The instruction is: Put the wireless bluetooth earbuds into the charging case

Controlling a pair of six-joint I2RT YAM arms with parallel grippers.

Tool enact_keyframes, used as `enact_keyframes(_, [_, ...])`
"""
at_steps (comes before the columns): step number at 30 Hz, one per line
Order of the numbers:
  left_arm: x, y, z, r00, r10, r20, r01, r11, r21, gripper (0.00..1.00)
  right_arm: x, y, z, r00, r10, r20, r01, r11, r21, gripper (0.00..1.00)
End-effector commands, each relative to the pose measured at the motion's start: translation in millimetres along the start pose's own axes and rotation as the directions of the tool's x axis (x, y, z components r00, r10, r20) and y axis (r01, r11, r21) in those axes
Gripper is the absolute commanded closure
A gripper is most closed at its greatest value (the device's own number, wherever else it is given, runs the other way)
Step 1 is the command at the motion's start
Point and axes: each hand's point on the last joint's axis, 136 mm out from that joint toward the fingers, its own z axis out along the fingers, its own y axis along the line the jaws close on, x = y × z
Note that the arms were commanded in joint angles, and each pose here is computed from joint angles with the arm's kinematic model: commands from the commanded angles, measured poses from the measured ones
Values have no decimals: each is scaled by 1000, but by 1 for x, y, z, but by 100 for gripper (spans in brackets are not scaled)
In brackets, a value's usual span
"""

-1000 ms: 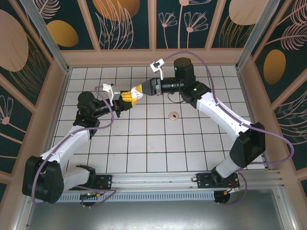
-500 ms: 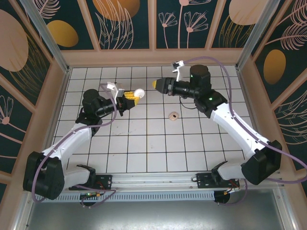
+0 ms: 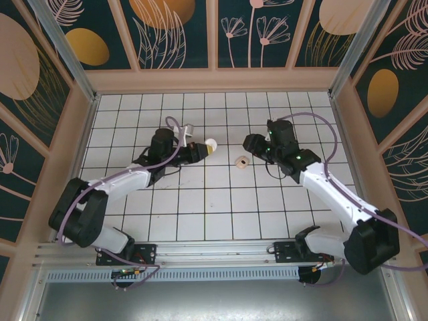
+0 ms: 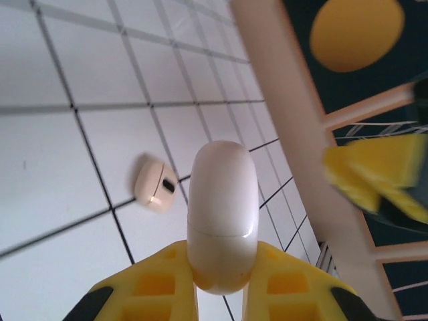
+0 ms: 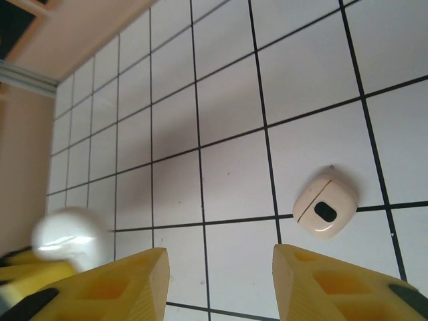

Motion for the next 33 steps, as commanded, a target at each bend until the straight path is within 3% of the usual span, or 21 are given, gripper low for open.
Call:
enact_keyframes(1, [4,17,17,983,-179,-34,174,979,-104,91,-4,-5,-8,998,36,60,-36,999,-6,55])
enact_keyframes(6, [17,35,40,957,-259,-130,234,956,-176,89,4,-6,-16,995,72,66,-69,996,-51,55])
enact_keyframes(17, [43,58,81,912,-340,-228,277,923,-266,87,8,-13,-38,990,92,104,-86,995,-57,55])
enact_keyframes(33, [66,77,91,878,-386,-282,287,897,-337,79,3,-5,-48,985,119,127,-107,989,-100,55])
